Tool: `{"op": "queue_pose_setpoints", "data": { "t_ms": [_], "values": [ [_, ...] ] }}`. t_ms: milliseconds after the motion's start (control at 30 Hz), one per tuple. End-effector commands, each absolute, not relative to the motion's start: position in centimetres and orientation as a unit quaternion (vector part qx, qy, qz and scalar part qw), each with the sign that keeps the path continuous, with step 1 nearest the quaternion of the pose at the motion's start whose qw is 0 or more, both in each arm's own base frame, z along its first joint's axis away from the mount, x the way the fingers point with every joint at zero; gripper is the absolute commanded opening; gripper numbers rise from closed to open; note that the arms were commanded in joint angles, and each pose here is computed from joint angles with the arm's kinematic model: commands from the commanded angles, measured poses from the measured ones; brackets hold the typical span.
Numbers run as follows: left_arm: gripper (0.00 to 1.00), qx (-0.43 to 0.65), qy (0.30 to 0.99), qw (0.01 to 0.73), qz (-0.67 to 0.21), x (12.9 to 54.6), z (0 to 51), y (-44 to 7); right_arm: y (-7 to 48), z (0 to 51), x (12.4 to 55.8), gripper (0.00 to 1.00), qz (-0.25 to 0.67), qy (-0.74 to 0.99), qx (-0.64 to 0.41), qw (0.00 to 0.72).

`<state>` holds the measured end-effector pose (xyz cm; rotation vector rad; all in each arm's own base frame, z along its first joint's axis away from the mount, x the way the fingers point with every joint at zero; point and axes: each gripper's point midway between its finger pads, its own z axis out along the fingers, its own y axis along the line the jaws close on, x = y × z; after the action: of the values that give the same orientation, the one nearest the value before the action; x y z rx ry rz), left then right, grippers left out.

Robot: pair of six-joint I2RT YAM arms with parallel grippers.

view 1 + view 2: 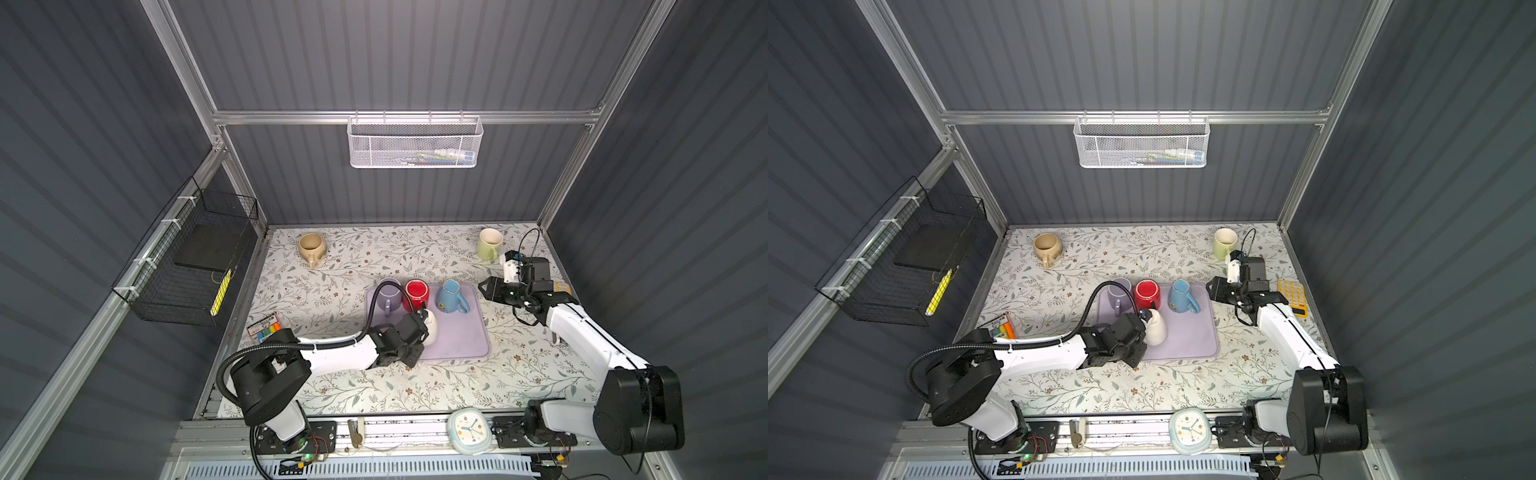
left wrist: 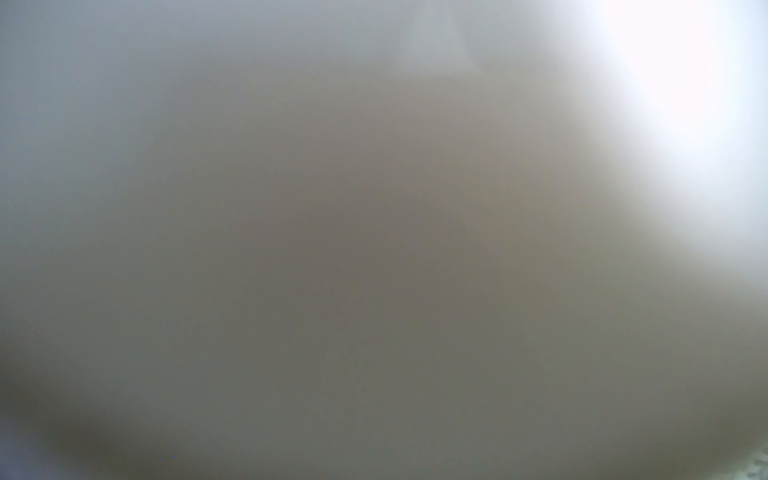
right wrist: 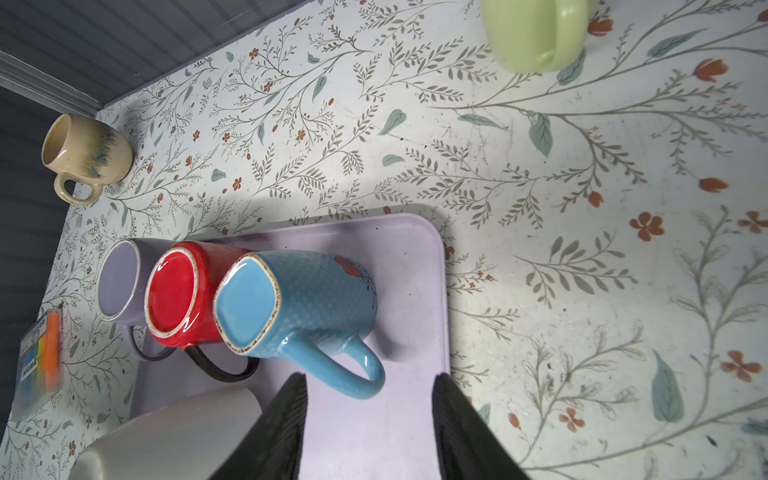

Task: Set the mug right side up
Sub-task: 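Close the left gripper on the white mug, then lift and tilt the white mug with the left gripper while the right gripper approaches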

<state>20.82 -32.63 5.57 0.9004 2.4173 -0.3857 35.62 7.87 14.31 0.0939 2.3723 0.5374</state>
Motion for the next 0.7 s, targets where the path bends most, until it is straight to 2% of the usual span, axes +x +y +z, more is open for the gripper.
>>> {"op": "queue_pose_setpoints", "data": {
  "t_ms": [0, 167, 400, 667],
  "values": [
    [0.09, 0.339, 0.872, 0.303, -0.182, 21.2, 8.7, -34.1, 8.1, 13.8, 35.4, 0.51, 0.213, 0.915, 0.037, 0.341],
    [0.09, 0.326, 0.863, 0.320, -0.214, 21.6, 10.7, -34.3, 7.9, 14.0, 35.5, 0.51, 0.214, 0.913, 0.039, 0.346],
    [0.09, 0.256, 0.853, 0.331, -0.312, 24.0, 13.8, -32.7, 8.7, 14.8, 35.3, 0.52, 0.252, 0.901, 0.029, 0.352],
    [0.08, 0.234, 0.821, 0.338, -0.395, 25.4, 17.4, -32.4, 8.9, 15.4, 35.4, 0.52, 0.270, 0.893, 0.025, 0.358]
  ]
}}
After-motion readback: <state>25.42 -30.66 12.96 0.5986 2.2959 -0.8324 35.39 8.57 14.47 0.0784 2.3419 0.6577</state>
